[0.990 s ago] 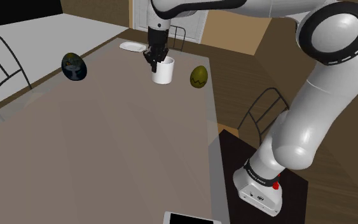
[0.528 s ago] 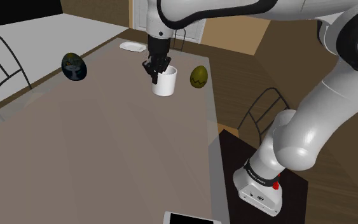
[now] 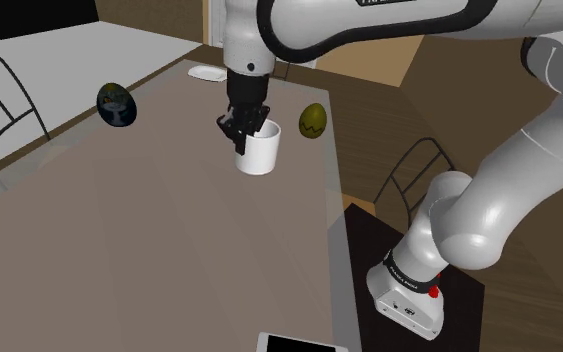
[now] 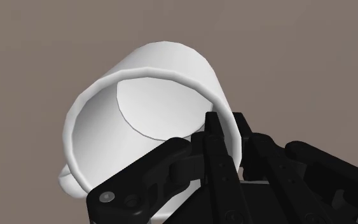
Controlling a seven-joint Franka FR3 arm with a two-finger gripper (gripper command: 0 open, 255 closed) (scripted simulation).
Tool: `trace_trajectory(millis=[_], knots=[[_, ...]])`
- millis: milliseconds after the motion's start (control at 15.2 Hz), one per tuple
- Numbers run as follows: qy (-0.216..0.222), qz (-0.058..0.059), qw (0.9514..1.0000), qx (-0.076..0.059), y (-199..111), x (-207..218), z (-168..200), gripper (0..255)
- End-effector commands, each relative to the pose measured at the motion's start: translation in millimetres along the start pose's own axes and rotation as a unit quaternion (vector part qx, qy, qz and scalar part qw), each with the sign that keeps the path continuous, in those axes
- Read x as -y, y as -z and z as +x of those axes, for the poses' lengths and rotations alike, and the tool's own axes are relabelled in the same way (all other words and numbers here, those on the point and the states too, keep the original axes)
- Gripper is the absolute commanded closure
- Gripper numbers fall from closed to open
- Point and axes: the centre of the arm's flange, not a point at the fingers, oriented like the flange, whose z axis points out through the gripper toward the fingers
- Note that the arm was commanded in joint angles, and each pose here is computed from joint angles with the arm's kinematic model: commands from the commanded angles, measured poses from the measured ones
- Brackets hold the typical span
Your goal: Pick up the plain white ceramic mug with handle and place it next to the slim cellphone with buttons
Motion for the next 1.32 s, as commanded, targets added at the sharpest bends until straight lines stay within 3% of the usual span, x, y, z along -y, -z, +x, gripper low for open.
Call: trace_trajectory(millis=[0,1056,1254], knots=[[-0.001,0.000,1.0000,0.000,-0.3,17.0,-19.1,255],[-0.001,0.000,1.0000,0.000,-1.0,173.1,-161.4,255],[-0.001,0.000,1.0000,0.000,-11.6,176.7,-164.4,255]])
